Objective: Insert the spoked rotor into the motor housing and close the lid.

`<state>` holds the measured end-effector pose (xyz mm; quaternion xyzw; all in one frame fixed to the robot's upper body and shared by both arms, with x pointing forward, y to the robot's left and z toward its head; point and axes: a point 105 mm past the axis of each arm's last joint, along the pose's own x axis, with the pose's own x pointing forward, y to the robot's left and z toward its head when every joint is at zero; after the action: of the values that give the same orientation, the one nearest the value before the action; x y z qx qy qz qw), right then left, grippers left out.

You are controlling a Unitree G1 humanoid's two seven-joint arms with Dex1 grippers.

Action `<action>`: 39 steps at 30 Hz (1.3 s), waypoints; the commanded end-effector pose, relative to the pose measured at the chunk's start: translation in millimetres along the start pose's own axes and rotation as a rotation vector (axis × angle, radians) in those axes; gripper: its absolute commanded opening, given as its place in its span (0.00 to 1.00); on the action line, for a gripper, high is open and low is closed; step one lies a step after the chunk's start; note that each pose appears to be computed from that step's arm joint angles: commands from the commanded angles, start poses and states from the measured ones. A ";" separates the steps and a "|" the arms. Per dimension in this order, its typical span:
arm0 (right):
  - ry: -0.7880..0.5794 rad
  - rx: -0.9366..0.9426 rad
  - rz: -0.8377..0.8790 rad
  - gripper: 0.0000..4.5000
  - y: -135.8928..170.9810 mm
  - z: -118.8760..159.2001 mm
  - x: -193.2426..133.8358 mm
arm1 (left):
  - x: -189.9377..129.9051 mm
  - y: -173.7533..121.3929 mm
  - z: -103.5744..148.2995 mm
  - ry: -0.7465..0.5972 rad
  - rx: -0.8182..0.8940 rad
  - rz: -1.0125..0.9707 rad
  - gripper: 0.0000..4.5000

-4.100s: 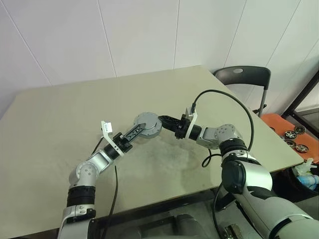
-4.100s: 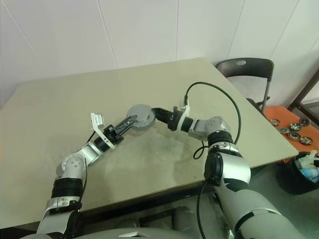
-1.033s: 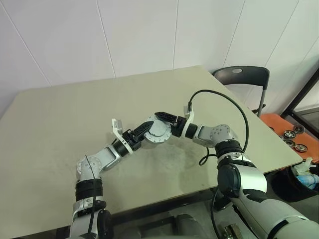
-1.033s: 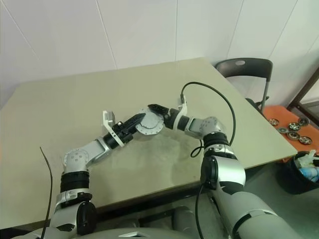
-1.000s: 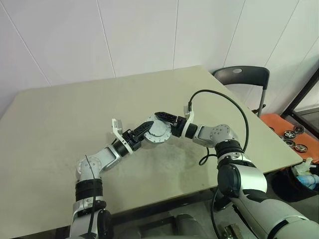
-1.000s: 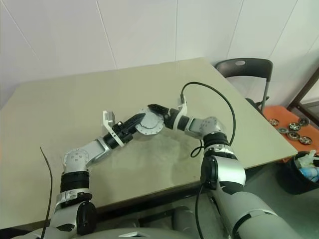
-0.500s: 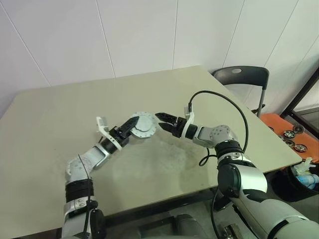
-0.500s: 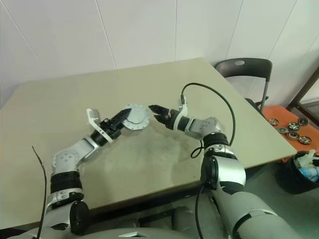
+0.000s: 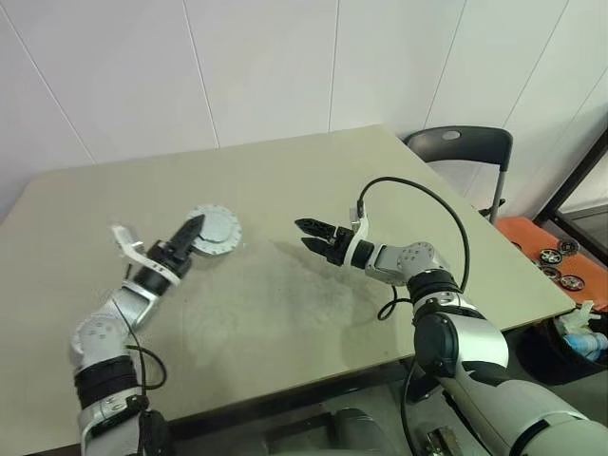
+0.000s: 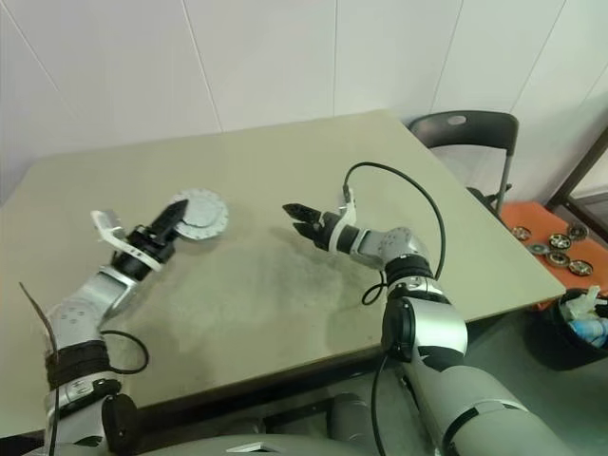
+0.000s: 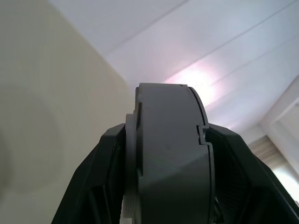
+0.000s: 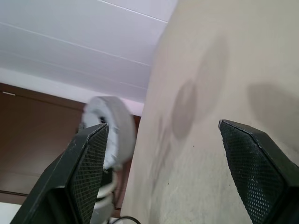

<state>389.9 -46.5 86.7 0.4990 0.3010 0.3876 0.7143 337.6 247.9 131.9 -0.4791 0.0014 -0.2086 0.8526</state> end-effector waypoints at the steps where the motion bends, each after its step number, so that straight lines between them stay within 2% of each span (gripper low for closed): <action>1: 0.005 -0.039 0.041 0.87 16.4 4.4 10.8 | -7.9 -8.8 50.1 -0.132 0.123 0.006 0.56; 3: 0.012 -0.040 0.044 0.87 17.0 2.5 12.5 | -20.5 10.4 77.8 -0.180 0.196 0.118 0.56; 5: 0.014 -0.039 0.045 0.87 17.0 1.8 13.0 | -28.9 22.7 94.1 -0.193 0.242 0.185 0.56; 12: 0.014 -0.043 0.031 0.87 14.3 2.4 11.2 | -38.5 53.6 110.9 -0.133 0.324 0.308 0.56; 15: 0.010 -0.043 0.026 0.87 13.0 3.5 9.3 | -37.7 65.6 107.8 -0.105 0.337 0.342 0.56; 23: 0.002 -0.046 0.014 0.87 10.1 5.1 5.8 | -43.6 103.6 80.8 -0.006 0.354 0.474 0.56; 32: -0.004 -0.052 0.000 0.87 7.6 6.2 4.2 | -60.2 121.3 78.4 0.038 0.403 0.589 0.56; 35: -0.003 -0.053 -0.002 0.88 7.4 6.2 4.3 | -65.0 122.6 79.1 0.053 0.416 0.595 0.69; 38: 0.000 -0.052 0.000 0.88 7.9 5.1 5.8 | -71.7 123.1 82.0 0.068 0.432 0.602 0.88; 39: 0.002 -0.052 0.002 0.88 8.2 4.7 6.2 | -73.5 123.1 82.8 0.074 0.442 0.602 0.88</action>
<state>389.5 -44.1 80.7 0.4830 0.3129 0.3822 0.7230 328.8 385.5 40.9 -0.2835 0.1516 0.0395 0.9461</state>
